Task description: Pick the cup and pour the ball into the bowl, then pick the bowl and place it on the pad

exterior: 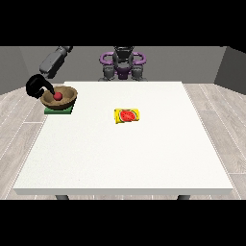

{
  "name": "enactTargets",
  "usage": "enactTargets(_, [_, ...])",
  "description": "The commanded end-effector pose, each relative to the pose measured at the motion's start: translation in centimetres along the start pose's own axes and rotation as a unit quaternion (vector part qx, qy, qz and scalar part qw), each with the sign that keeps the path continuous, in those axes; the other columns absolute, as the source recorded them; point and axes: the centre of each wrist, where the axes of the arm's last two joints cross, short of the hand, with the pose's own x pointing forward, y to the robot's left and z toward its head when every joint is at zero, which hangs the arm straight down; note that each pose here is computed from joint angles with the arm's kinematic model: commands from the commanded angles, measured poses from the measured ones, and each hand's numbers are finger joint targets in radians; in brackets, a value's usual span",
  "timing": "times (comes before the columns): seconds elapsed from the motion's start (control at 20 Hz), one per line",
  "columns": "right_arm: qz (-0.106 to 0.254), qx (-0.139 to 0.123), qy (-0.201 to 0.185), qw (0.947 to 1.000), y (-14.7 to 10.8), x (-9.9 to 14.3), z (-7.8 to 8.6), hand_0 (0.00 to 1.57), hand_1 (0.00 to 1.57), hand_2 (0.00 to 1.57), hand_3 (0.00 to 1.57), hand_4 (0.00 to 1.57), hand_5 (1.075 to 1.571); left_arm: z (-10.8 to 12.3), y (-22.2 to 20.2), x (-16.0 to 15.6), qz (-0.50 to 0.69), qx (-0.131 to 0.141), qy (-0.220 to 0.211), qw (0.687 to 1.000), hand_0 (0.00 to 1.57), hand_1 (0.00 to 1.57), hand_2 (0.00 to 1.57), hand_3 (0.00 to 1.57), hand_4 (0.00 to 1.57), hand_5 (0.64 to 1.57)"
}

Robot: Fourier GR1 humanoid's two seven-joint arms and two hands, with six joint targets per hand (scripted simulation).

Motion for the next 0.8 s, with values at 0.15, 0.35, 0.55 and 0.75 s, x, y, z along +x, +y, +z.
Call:
enactTargets(0.15, [0.015,-0.007,-0.022,0.9996,-1.8,2.0,-0.9,0.93,0.93,1.1,1.04,0.16,1.509,-0.1,1.7,2.2,-0.006,-0.007,-0.032,0.999,0.0,0.0,0.0,0.0,1.19,1.567])
enactTargets(0.35, [0.055,0.036,-0.031,0.9973,1.3,1.5,-0.6,0.0,0.0,0.0,0.0,0.0,1.435,-0.6,1.9,2.8,0.002,0.004,-0.039,0.999,0.0,0.0,0.0,0.0,1.21,1.568])
enactTargets(0.55, [0.096,0.049,0.019,0.994,0.6,-1.7,-0.1,0.0,0.0,0.0,0.0,0.0,1.407,-0.2,-2.0,-0.8,0.006,-0.009,0.008,1.0,0.0,0.0,0.0,0.0,1.19,1.569])
enactTargets(0.75, [0.115,0.059,0.02,0.9914,0.9,5.8,-1.1,0.0,0.0,0.0,0.0,0.2,1.375,1.1,-2.0,-4.3,0.003,-0.003,0.078,0.997,0.0,0.0,0.0,0.0,1.19,1.569])
